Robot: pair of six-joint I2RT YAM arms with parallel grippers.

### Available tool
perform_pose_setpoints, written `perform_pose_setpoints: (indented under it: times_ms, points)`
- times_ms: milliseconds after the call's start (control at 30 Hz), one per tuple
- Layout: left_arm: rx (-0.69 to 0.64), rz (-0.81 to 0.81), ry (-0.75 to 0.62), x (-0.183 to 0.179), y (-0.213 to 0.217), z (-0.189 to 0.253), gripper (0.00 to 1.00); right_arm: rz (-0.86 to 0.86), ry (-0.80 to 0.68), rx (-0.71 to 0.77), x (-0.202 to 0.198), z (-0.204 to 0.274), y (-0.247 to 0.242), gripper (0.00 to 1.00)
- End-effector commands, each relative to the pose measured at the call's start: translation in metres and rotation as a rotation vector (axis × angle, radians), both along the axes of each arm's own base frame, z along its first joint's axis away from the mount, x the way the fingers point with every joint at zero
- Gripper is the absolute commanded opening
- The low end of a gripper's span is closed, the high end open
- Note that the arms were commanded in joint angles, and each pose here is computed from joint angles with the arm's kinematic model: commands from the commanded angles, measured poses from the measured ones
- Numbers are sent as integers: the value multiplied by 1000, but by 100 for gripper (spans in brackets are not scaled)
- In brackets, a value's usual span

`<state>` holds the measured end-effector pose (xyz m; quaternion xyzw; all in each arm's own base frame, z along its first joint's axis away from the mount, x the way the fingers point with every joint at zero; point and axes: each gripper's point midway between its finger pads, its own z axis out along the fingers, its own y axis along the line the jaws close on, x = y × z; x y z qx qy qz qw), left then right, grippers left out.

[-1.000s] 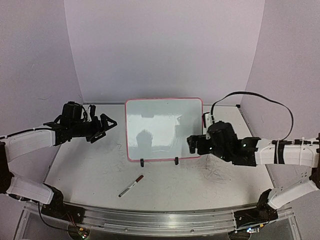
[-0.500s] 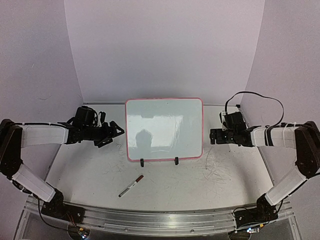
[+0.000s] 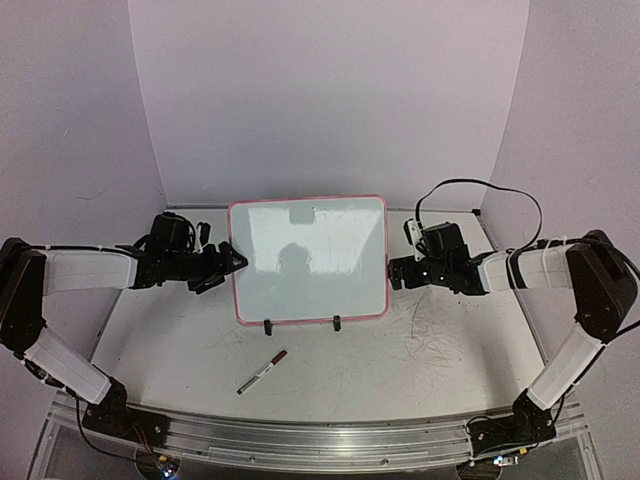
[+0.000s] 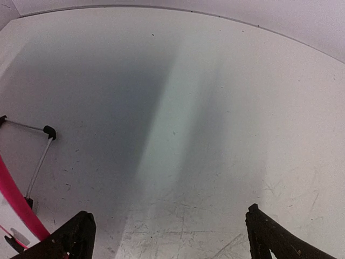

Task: Write a sentence on the whiteboard
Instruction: Adjust the whiteboard at the center of the board.

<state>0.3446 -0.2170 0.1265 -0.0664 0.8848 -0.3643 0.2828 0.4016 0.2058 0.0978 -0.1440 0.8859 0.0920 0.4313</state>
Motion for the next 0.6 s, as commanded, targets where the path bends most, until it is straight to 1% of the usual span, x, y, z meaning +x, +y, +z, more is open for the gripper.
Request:
perform_pose_setpoints:
  times_ms: [0, 67, 133, 200, 267, 333, 400, 467, 500, 567]
  points:
    - [-16, 25, -48, 4, 2, 11, 88, -106, -71, 21, 0, 30, -14, 98]
    - [-12, 26, -47, 4, 2, 10, 87, -164, -63, 3, -8, 32, -29, 98]
    - [-4, 25, -44, 3, 3, 7, 84, -210, -30, -2, -17, 34, -39, 98]
    - [8, 22, -42, 3, 4, 3, 80, -226, 37, 35, -31, 34, -40, 93]
    - [15, -1, -53, 3, 2, 0, 77, -181, 88, 112, -49, 35, -18, 90]
    - [5, -52, -72, 1, -5, 0, 75, -102, 145, 180, -70, 31, 16, 89]
    - [-9, -110, -92, -2, -12, -1, 67, -10, 214, 235, -90, 20, 56, 87]
    - [-8, -130, -103, -4, -13, -3, 62, 46, 260, 242, -104, 7, 88, 84]
    - [-3, -137, -107, -4, -13, -5, 61, 53, 277, 225, -106, -2, 101, 83]
    - [5, -153, -113, -3, -13, -9, 57, 51, 305, 189, -110, -19, 119, 79]
